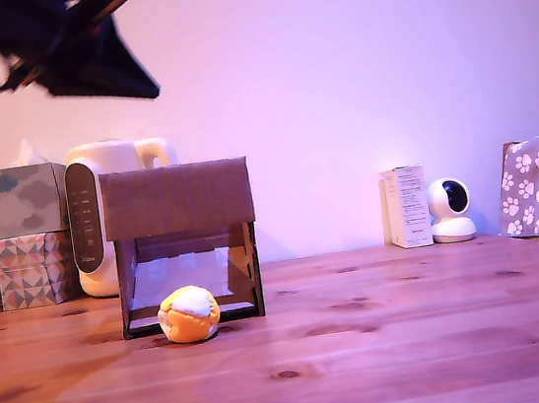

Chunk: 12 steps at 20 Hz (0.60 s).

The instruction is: Drop the footbag into the cardboard dice tower

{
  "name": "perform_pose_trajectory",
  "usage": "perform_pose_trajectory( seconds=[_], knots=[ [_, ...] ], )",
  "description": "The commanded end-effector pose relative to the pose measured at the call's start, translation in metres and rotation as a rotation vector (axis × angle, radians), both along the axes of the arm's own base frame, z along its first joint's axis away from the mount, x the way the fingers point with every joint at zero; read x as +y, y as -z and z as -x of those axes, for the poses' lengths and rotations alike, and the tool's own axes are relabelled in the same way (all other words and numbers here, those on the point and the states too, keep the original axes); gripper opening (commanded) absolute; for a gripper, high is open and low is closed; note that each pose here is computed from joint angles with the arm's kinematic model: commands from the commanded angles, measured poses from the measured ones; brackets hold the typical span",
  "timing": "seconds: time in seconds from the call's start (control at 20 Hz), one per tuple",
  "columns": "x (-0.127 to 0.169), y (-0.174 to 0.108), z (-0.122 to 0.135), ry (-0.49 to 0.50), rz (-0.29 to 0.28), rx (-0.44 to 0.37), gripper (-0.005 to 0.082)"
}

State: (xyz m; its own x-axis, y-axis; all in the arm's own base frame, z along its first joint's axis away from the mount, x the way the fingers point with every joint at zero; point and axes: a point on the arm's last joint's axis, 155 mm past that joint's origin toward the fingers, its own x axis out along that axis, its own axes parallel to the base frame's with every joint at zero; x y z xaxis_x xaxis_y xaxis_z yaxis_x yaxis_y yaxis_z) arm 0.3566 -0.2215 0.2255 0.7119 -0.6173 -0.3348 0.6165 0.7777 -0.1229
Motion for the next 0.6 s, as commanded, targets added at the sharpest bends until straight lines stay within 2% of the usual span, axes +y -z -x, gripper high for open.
perform_pose_trajectory(
  seconds=[0.0, 0.4, 0.55],
  knots=[
    [0.003, 0.012, 0.012, 0.003, 0.010, 0.010, -0.0024],
    [0.032, 0.077, 0.065, -0.043, 0.047, 0.079, -0.0024],
    [0.038, 0.093, 0.074, -0.055, 0.029, 0.123, -0.0024]
  ],
)
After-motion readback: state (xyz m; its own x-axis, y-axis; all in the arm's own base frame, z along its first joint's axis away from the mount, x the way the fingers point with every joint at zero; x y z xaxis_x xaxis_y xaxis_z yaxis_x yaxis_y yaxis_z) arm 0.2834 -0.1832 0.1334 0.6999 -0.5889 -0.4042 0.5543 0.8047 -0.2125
